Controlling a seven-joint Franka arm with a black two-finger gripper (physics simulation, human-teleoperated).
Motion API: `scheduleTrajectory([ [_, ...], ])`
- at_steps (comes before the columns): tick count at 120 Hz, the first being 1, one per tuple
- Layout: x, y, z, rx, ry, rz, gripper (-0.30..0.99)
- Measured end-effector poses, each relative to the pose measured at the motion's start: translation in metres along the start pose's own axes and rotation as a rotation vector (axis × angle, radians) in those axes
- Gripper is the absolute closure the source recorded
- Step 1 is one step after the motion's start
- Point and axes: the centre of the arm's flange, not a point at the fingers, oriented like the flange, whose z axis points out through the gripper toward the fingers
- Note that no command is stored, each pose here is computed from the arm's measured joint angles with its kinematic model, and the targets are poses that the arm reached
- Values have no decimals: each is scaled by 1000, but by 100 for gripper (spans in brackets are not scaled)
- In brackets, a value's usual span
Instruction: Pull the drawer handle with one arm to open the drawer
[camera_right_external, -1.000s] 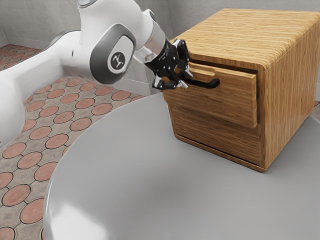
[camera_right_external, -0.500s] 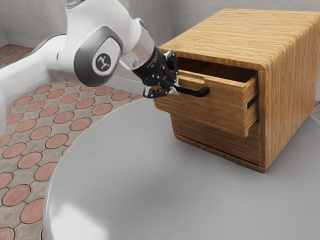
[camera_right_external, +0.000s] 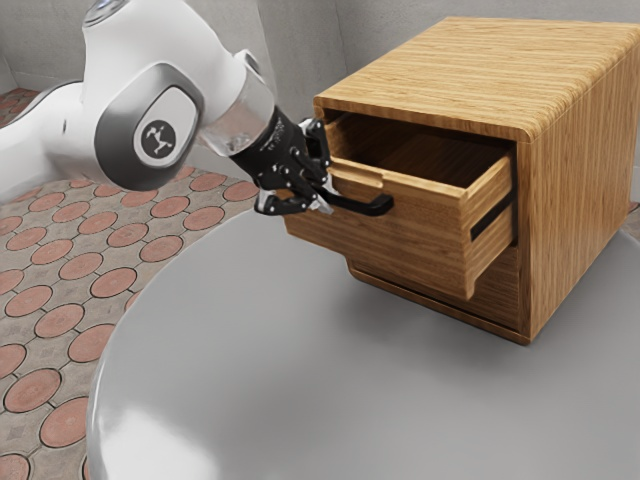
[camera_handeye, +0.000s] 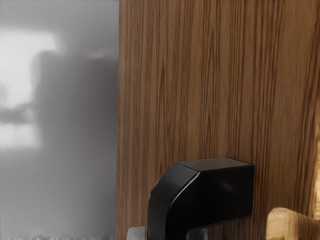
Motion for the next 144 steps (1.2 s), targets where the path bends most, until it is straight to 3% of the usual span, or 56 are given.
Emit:
scheduleTrajectory([
  [144, -26, -87, -47, 7, -44, 5, 78],
])
